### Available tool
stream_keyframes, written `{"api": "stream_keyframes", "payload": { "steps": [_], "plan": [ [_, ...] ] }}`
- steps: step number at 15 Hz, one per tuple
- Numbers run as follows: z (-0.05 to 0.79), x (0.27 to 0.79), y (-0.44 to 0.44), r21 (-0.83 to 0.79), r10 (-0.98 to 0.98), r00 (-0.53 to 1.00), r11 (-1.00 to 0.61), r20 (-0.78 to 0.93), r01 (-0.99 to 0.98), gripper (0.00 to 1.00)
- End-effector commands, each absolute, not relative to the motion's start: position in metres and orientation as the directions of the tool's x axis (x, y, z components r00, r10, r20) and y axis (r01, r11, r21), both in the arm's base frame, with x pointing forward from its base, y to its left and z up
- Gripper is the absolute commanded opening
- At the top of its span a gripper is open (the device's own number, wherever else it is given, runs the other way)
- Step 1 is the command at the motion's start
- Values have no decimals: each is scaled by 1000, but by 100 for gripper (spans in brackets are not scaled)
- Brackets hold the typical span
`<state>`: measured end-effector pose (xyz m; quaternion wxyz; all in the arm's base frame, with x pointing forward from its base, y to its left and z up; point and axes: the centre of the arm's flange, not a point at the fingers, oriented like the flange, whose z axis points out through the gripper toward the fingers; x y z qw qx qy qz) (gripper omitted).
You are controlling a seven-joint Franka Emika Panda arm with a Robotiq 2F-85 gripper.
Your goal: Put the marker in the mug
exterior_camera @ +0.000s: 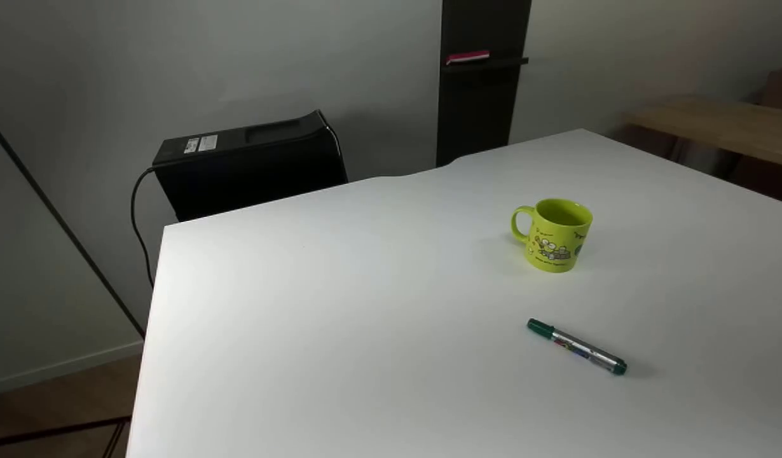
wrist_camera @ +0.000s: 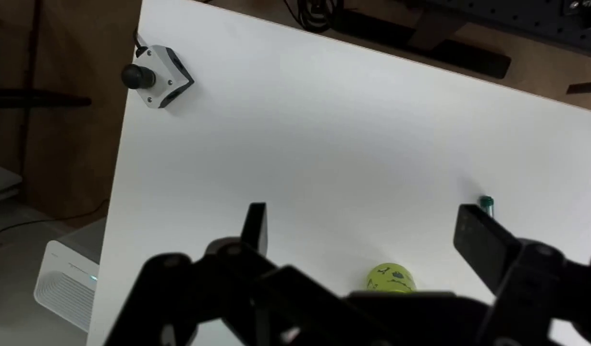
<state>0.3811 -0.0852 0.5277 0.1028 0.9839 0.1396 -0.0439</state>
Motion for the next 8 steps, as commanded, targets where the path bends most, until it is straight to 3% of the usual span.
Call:
{"api": "stream_keyframes", "payload": {
  "steps": [1, 8],
  "plan": [
    [495, 371, -46, 169, 399, 900, -889, -175, 427, 100],
    [418, 345, 49, 16, 646, 735, -749, -207, 663, 100]
  ]
}}
